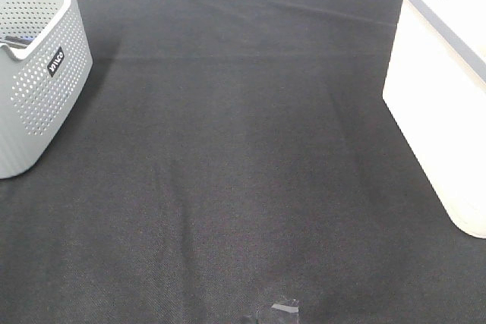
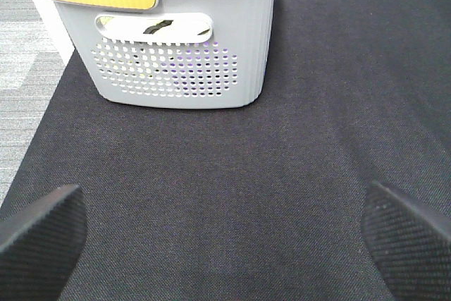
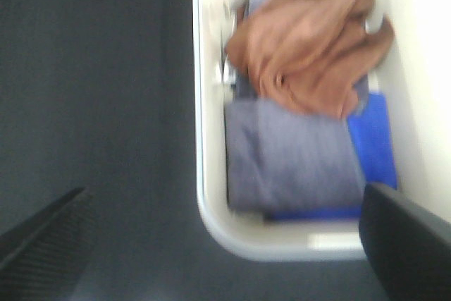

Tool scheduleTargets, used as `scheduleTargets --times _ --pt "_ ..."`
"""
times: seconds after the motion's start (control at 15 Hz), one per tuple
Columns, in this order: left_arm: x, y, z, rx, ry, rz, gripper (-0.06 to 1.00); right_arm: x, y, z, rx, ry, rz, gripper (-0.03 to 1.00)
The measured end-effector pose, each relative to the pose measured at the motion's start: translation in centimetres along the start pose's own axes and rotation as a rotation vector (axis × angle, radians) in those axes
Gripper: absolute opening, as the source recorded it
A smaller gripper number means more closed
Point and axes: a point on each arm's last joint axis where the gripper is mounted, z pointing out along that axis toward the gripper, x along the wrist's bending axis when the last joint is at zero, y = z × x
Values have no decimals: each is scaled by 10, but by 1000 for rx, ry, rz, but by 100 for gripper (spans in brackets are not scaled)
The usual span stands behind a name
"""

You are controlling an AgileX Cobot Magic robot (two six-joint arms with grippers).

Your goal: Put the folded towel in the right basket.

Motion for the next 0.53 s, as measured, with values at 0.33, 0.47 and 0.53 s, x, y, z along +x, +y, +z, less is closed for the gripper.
scheduleTargets --times 0.33,0.47,0.53 --pt "0 0 0 0 0 0 99 -4 -128 -30 -111 -11 19 97" --pt "0 0 0 0 0 0 99 -4 -165 -28 -146 -12 19 97" --pt "0 0 0 0 0 0 99 -5 -183 -25 -161 -13 19 97"
